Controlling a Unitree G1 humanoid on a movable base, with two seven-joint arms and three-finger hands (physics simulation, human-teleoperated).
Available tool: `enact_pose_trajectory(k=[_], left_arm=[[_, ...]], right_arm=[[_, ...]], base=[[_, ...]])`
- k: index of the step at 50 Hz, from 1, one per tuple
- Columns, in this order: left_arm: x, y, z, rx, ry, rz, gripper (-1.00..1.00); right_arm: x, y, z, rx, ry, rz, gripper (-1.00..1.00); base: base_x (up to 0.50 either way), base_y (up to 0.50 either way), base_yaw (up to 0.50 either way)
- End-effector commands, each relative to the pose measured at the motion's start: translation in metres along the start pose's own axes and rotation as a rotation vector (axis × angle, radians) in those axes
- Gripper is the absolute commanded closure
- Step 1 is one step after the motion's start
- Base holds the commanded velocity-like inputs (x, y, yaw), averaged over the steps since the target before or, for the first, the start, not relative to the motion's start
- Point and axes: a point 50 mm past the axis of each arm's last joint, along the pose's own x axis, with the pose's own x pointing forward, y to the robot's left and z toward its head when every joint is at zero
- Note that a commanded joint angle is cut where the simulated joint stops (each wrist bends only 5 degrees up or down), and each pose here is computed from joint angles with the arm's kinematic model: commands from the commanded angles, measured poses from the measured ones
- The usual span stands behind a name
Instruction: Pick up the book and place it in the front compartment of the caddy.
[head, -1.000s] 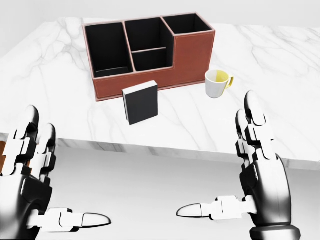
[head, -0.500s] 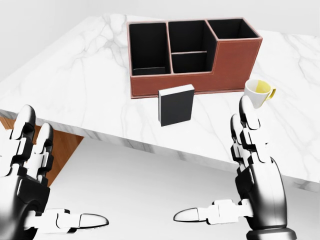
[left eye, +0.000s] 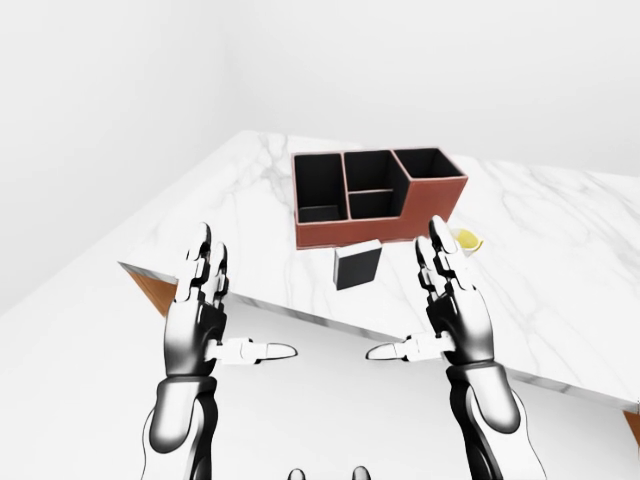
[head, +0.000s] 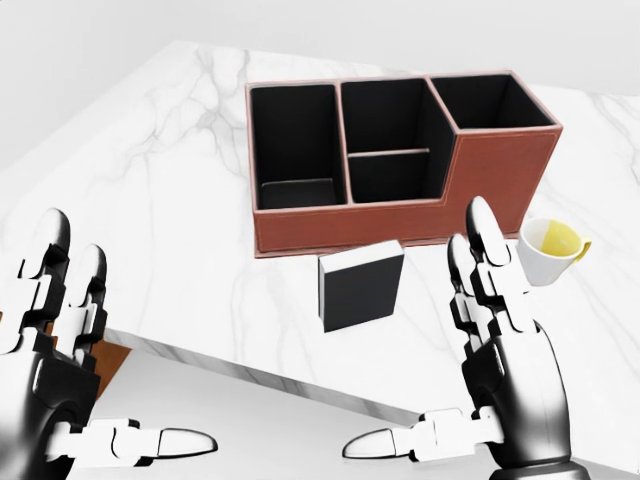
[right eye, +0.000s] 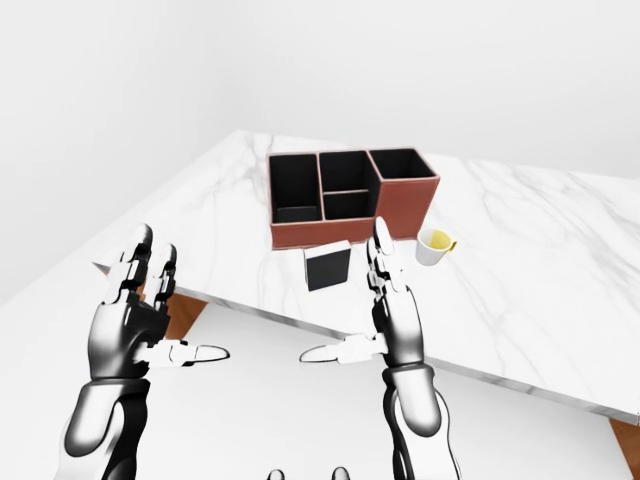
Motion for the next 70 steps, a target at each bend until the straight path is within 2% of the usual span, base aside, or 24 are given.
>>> enact_pose_trajectory(k=[1, 36, 57, 70], left_arm=[[-0.0018, -0.0007, 0.0021, 0.0, -0.005, -0.004, -1.0], [-0.0012, 0.0005, 0.0056, -0.001, -0.022, 0.001, -1.0], [-0.0014, 0.0015, 0.0062, -0.002, -0.025, 0.002, -1.0], [-0.0022, 0.001, 0.009, -0.003, -0.035, 0.002, -1.0]], right_arm=[[-0.0008, 0.0009, -0.0003, 0.004, 0.003, 0.007, -1.0], [-0.0005, -0.0016, -0.004, -0.003, 0.018, -0.001, -1.0], [-0.0036, 0.0004, -0.0051, -0.008, 0.029, 0.013, -1.0], [-0.0035, 0.0004, -0.0036, 0.005, 0.022, 0.008, -1.0]], base=[[0.48, 0.16, 0.0], [0.47, 0.15, 0.0], [0.0, 0.0, 0.0], [0.27, 0.05, 0.0]])
